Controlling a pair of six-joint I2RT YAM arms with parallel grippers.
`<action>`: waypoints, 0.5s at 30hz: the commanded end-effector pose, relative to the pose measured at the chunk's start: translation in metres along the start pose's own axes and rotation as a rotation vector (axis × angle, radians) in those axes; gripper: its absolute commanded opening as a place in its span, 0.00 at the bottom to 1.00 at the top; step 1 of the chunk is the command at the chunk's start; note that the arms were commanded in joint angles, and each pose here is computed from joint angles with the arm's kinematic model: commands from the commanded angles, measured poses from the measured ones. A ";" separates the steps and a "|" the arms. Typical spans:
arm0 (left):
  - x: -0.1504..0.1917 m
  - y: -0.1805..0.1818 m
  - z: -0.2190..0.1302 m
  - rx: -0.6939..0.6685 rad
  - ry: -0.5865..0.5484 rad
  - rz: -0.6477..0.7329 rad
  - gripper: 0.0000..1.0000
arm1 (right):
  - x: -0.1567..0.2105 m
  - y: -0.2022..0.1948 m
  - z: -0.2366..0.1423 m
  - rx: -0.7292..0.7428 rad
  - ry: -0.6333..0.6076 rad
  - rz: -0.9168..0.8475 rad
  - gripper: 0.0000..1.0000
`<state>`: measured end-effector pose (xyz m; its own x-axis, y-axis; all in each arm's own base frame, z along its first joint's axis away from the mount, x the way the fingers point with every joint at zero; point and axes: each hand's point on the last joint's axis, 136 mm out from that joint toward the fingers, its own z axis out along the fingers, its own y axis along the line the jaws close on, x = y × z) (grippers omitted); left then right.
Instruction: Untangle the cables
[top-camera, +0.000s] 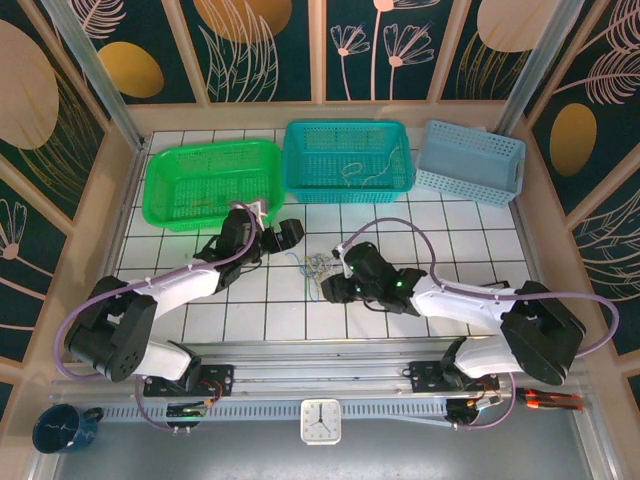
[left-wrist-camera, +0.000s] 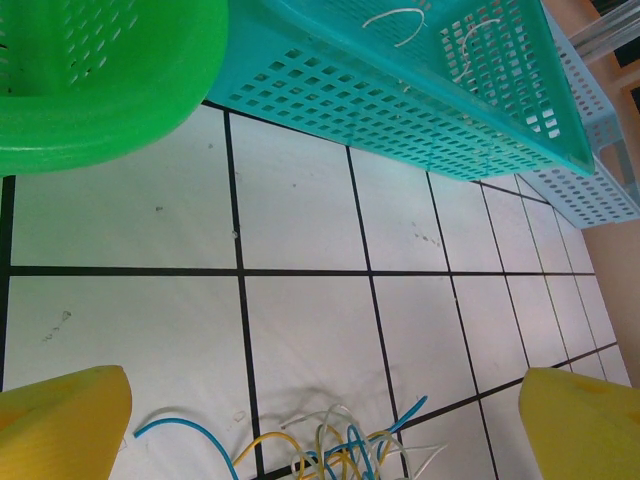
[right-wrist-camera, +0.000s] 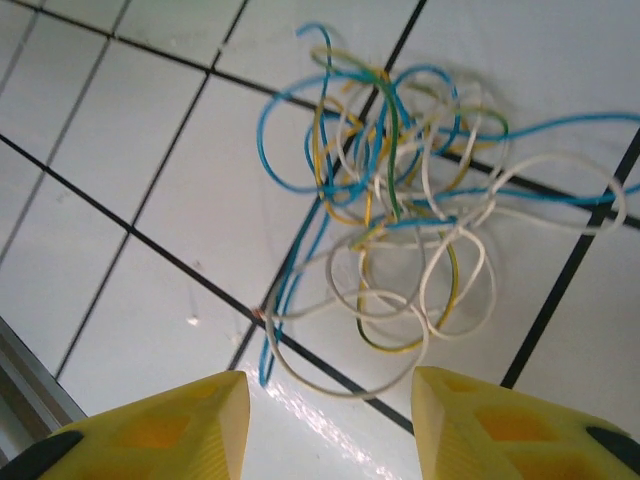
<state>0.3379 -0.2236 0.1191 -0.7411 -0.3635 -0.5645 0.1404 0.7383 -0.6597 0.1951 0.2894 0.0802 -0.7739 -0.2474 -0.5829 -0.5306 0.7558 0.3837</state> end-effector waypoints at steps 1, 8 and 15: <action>0.004 0.004 0.001 -0.008 0.015 -0.003 0.99 | 0.011 0.003 0.001 -0.009 0.021 -0.038 0.45; 0.004 0.004 0.000 -0.004 0.013 -0.009 0.99 | 0.010 0.000 0.015 0.006 0.024 -0.056 0.41; 0.003 0.003 -0.001 -0.005 0.007 -0.009 0.99 | 0.006 -0.001 0.030 0.021 0.036 -0.079 0.40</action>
<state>0.3379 -0.2235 0.1191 -0.7410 -0.3640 -0.5644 0.1399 0.7383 -0.6598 0.1903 0.2906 0.0423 -0.7802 -0.3293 -0.5318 -0.5505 0.7651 0.3339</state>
